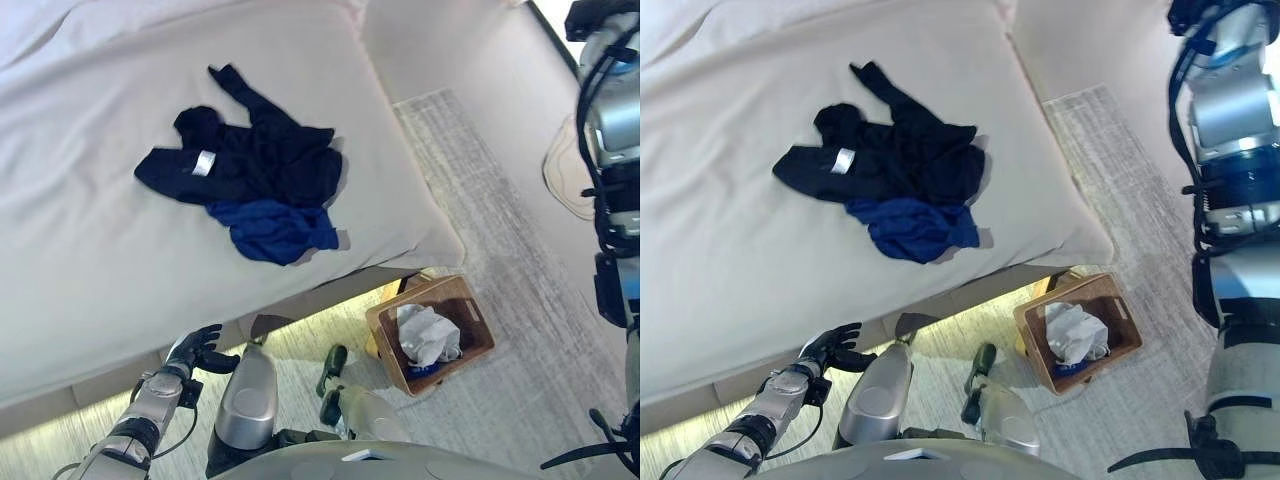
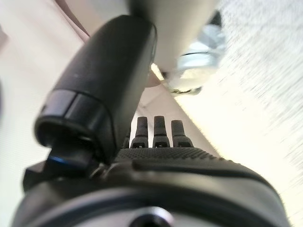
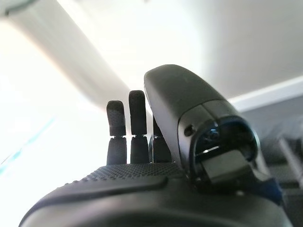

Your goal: Pick up the clothes from the bed and place them into the basket

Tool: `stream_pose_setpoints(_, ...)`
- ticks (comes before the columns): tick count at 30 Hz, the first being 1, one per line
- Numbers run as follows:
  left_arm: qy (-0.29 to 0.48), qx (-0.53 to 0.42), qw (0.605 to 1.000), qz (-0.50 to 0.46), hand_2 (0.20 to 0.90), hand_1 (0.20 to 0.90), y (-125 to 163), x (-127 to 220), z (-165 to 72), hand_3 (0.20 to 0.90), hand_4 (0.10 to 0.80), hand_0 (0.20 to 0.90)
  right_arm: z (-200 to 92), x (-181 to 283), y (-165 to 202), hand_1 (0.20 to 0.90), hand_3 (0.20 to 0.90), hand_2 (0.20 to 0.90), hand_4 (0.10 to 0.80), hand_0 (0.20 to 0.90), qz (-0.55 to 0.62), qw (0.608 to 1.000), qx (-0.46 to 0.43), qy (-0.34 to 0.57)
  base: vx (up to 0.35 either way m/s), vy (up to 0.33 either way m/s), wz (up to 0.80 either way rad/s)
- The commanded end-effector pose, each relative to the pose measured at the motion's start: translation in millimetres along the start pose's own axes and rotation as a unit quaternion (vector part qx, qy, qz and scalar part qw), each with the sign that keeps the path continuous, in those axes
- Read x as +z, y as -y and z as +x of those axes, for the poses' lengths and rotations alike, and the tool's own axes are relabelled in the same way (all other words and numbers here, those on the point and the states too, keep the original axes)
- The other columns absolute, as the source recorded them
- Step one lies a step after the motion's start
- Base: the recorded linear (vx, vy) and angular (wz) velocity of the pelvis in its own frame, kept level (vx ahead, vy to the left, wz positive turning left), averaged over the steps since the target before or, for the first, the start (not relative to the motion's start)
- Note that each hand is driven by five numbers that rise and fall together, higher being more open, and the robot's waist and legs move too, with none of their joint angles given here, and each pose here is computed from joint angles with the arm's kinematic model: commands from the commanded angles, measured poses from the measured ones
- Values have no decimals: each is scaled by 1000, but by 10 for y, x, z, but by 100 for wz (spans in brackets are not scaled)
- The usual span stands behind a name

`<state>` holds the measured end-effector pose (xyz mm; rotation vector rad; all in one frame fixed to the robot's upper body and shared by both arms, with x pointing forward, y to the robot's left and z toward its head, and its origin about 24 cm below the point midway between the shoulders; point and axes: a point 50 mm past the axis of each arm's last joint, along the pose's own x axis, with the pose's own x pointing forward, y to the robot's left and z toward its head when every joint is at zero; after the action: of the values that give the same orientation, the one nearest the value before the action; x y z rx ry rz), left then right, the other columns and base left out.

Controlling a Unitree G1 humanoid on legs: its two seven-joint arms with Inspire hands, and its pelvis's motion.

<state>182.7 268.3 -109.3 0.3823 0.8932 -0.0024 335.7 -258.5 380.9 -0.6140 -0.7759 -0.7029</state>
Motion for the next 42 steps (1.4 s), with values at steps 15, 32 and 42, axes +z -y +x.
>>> stream_pose_setpoints(15,-78,-55,994,57,900,900,326,-372,-59,900,800,900,-1361,-1004,-1093,900,900,900,800,900,-118,841,511,-128,31,-6,4)
stream_pose_setpoints(32,42,-12,999,-27,900,900,72,114,13,900,800,900,-579,-972,-871,900,900,900,800,900,-267,915,232,-193,-112,30,39)
stream_pose_setpoints(42,84,-34,993,-79,900,900,172,174,-13,900,800,900,-629,-1017,-890,900,900,900,800,900,-340,892,231,-188,-3,90,14)
